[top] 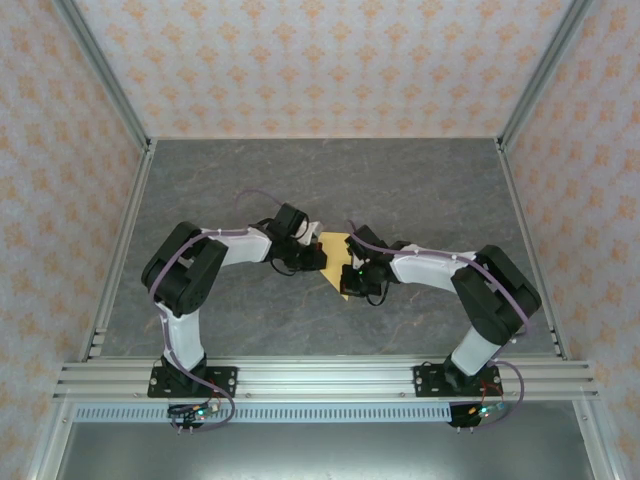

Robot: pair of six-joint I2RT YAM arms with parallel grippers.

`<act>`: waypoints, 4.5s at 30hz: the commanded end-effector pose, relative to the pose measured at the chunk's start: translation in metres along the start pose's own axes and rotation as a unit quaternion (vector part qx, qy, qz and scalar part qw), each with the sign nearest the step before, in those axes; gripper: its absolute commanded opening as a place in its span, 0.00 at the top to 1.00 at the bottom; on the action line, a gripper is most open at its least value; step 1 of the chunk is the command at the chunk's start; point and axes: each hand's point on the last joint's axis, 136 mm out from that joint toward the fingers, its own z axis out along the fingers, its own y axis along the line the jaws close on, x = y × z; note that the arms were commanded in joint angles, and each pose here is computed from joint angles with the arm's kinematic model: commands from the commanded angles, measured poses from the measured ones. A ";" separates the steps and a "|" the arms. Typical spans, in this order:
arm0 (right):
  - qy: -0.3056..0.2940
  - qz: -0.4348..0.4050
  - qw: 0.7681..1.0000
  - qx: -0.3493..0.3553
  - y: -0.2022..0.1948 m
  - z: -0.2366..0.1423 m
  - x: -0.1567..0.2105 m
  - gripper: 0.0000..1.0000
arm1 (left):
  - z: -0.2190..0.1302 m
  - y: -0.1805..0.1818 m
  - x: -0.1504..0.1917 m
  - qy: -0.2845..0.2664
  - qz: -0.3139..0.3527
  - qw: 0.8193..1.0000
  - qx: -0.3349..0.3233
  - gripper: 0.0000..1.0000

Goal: Fold a paper plane with a square sheet of paper (fold left side to right side)
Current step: Third fold the triangle at the center of the table, then fourth fold the wing at the center of the table.

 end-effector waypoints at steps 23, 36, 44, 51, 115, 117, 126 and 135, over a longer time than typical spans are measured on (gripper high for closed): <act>0.011 0.008 0.998 0.058 -0.036 -0.033 0.037 1.00 | -0.008 -0.002 -0.006 -0.023 0.004 0.999 -0.024 0.94; -0.176 -0.095 0.980 -0.024 0.003 -0.076 -0.063 0.53 | -0.073 0.002 -0.020 -0.106 -0.068 0.991 -0.039 0.57; -0.133 -0.129 0.981 -0.060 0.020 -0.041 -0.073 0.52 | -0.063 0.013 -0.013 -0.101 -0.103 0.989 -0.040 0.50; -0.127 -0.125 0.983 -0.032 0.009 -0.031 -0.078 0.74 | -0.056 0.012 -0.013 -0.091 -0.112 0.989 -0.032 0.48; -0.241 -0.198 0.947 0.078 0.018 -0.016 -0.036 0.50 | -0.036 -0.061 -0.051 -0.097 -0.117 0.988 0.025 0.69; -0.241 -0.198 0.947 0.082 0.015 -0.015 -0.036 0.50 | -0.037 -0.062 -0.052 -0.098 -0.117 0.988 0.025 0.69; -0.229 -0.200 0.948 0.094 0.010 -0.008 -0.033 0.61 | -0.040 -0.064 -0.052 -0.099 -0.112 0.988 0.025 0.67; -0.218 -0.195 0.952 0.093 0.002 -0.001 -0.026 0.79 | -0.059 -0.069 -0.055 -0.110 -0.091 0.990 0.007 0.56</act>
